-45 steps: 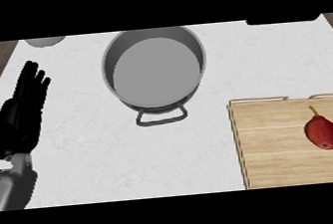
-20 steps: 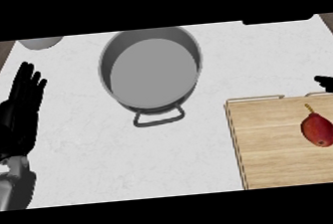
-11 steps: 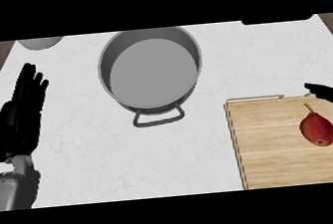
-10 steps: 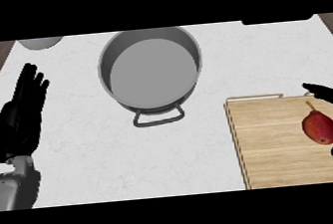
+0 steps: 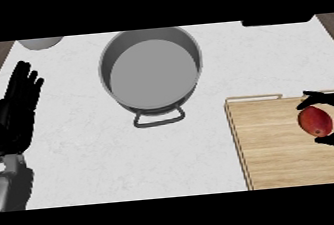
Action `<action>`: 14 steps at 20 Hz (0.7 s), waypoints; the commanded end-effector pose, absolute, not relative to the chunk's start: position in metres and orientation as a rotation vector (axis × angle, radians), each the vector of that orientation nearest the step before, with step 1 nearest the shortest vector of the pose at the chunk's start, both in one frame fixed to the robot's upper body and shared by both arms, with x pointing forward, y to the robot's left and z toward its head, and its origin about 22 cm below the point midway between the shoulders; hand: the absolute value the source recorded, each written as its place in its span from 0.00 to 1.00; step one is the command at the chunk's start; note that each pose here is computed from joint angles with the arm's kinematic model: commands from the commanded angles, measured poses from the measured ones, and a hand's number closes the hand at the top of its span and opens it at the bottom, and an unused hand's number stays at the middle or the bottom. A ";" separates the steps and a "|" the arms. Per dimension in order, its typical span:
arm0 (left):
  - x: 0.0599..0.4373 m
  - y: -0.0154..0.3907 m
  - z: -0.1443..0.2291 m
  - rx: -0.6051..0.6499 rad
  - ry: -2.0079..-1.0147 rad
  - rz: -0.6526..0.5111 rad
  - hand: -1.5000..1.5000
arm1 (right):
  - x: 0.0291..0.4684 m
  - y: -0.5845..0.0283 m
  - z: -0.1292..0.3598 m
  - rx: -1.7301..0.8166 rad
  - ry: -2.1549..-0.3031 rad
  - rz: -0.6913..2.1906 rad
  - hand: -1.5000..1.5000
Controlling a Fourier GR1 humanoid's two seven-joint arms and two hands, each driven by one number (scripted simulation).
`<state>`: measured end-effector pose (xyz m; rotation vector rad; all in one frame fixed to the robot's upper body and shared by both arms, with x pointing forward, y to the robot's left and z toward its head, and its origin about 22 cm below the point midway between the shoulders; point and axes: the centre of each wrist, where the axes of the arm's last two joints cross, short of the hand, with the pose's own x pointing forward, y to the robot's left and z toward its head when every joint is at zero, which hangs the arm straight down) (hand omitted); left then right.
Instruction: Pick the pear from the tray and place it in the pot
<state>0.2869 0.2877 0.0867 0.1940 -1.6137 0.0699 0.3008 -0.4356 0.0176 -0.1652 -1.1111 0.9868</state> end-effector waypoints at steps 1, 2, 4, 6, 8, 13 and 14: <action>0.283 0.288 0.080 0.198 -1.622 0.067 0.50 | 0.299 -0.431 0.001 -0.157 -1.142 1.030 1.00; 0.280 0.290 0.079 0.198 -1.606 0.073 0.50 | 0.300 -0.422 0.009 -0.127 -1.170 1.029 1.00; 0.275 0.283 0.105 0.182 -1.621 0.062 0.50 | 0.296 -0.436 0.002 -0.128 -1.147 1.026 1.00; 0.280 0.278 0.073 0.178 -1.612 0.055 0.50 | 0.297 -0.429 -0.003 -0.118 -1.145 1.029 1.00; 0.291 0.280 0.093 0.201 -1.603 0.071 0.50 | 0.330 -0.335 -0.006 -0.142 -1.181 1.110 1.00; 0.292 0.261 0.090 0.112 -1.632 -0.022 0.50 | 0.368 -0.199 0.023 -0.195 -1.331 1.315 1.00; 0.293 0.261 0.092 0.110 -1.631 -0.034 0.50 | 0.367 -0.176 0.022 -0.207 -1.323 1.326 1.00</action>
